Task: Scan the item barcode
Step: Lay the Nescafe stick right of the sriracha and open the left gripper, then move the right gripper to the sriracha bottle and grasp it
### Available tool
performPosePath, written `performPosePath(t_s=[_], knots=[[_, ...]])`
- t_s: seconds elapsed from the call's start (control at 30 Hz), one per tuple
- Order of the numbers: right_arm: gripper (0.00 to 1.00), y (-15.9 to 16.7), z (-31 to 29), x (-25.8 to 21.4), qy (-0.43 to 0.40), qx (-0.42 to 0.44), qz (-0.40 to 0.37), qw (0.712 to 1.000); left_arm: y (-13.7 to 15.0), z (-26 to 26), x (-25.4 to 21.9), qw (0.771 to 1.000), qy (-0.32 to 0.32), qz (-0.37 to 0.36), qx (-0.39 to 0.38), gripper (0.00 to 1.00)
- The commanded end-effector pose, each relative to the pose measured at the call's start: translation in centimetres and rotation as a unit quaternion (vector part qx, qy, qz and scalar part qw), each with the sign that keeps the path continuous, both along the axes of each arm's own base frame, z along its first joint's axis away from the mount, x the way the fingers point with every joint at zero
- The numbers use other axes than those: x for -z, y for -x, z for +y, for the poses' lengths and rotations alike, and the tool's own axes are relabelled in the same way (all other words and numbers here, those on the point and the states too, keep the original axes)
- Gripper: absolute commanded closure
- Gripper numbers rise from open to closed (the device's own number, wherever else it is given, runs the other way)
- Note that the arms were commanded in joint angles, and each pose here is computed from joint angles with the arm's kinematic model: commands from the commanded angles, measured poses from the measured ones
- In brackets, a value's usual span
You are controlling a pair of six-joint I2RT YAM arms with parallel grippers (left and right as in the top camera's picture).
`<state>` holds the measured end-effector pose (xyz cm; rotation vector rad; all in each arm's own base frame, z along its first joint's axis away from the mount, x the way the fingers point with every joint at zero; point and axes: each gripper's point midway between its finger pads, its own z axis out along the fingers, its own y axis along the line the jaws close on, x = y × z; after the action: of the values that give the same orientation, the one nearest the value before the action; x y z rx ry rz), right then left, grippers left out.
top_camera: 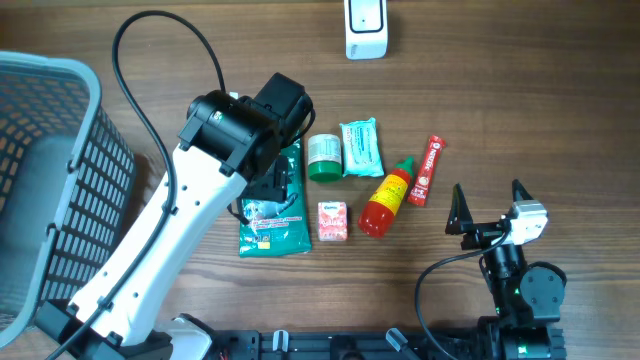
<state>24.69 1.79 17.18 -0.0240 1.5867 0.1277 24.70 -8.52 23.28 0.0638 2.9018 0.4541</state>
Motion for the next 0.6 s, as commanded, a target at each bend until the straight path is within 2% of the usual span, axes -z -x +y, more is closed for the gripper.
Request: performPosePath(t_s=[0.0, 0.47, 0.5, 0.57], knots=[[0.00, 0.0, -0.2, -0.1, 0.005, 0.005, -0.002, 1.000, 0.0, 0.6, -0.4, 1.000, -0.004, -0.016, -0.010, 0.00], [0.00, 0.0, -0.2, -0.1, 0.005, 0.005, -0.002, 1.000, 0.0, 0.6, -0.4, 1.000, -0.004, -0.016, -0.010, 0.00], [0.00, 0.0, -0.6, -0.1, 0.020, 0.017, -0.004, 1.000, 0.0, 0.6, -0.4, 1.000, -0.004, -0.016, -0.010, 0.00], [0.00, 0.0, -2.7, -0.5, 0.104, 0.079, -0.012, 0.991, 0.0, 0.6, -0.4, 1.000, -0.004, -0.016, -0.010, 0.00]])
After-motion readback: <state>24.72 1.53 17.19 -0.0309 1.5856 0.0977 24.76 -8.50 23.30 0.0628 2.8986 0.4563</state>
